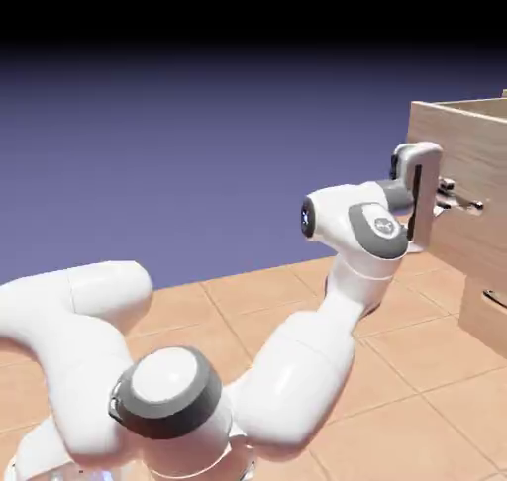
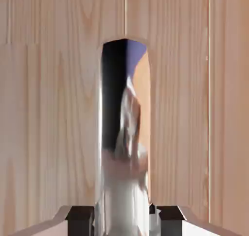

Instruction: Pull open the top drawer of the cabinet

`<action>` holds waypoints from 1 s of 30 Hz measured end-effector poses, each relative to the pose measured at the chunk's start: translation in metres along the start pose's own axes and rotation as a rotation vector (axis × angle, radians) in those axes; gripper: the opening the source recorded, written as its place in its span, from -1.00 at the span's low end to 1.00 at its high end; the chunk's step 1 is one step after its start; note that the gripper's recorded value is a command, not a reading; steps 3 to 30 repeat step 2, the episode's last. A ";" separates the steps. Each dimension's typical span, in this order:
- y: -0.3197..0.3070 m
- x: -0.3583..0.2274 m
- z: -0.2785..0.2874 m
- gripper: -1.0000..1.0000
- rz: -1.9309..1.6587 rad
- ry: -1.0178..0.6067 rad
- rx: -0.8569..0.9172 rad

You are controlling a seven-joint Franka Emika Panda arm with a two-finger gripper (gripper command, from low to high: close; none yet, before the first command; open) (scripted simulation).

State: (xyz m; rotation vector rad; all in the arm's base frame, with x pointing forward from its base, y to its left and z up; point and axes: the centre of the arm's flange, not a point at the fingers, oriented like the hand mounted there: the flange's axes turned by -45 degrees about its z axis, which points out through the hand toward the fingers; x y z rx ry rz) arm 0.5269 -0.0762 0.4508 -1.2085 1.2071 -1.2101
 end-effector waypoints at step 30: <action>0.000 0.000 0.000 1.00 0.001 0.000 -0.002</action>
